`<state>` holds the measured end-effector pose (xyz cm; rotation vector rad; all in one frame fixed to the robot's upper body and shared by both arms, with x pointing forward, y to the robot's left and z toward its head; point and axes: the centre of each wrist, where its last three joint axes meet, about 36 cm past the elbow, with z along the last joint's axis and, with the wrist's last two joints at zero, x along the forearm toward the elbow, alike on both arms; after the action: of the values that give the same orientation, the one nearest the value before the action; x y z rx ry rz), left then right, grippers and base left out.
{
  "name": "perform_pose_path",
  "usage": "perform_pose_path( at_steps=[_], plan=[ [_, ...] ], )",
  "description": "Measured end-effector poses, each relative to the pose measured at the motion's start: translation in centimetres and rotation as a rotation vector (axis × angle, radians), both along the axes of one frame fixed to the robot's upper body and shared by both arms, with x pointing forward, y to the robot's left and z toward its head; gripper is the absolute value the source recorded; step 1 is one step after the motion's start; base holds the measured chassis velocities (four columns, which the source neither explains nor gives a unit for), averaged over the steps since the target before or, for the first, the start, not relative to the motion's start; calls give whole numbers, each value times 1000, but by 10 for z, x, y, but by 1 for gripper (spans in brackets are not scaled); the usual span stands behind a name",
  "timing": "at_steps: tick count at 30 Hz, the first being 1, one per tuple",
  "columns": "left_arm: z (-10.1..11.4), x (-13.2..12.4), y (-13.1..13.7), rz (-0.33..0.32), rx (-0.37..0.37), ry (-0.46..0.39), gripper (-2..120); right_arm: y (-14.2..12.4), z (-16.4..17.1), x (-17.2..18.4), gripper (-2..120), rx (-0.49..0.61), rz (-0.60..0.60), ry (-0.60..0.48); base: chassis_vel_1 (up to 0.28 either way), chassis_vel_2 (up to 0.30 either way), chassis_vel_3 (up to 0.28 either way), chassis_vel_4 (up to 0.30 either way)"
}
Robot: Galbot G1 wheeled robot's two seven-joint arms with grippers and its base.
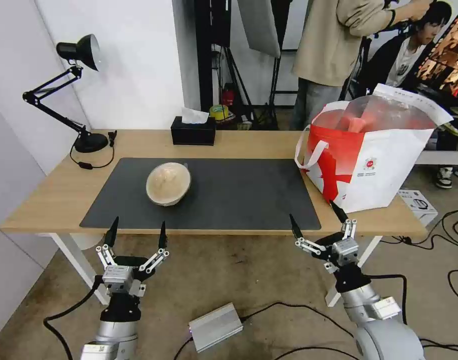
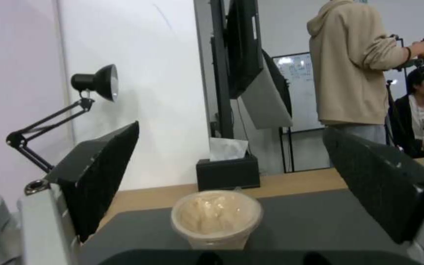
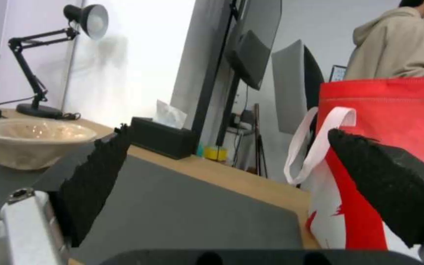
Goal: Pick up the trash from the table and place it into the takeout bag.
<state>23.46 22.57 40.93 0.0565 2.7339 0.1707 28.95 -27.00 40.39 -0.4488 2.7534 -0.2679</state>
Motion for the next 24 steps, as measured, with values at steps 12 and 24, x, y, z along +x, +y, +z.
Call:
perform_pose_path(
  at_steps=[12, 24],
  plan=[
    [1, 0, 1, 5, 1, -2, 100, 2, -4, -3, 100, -2, 15, 13, 0, 0, 0, 0],
    [0, 1, 4, 8, 9, -3, 100, 1, -7, -2, 100, -21, 27, 17, 0, 0, 0, 0]
  ],
)
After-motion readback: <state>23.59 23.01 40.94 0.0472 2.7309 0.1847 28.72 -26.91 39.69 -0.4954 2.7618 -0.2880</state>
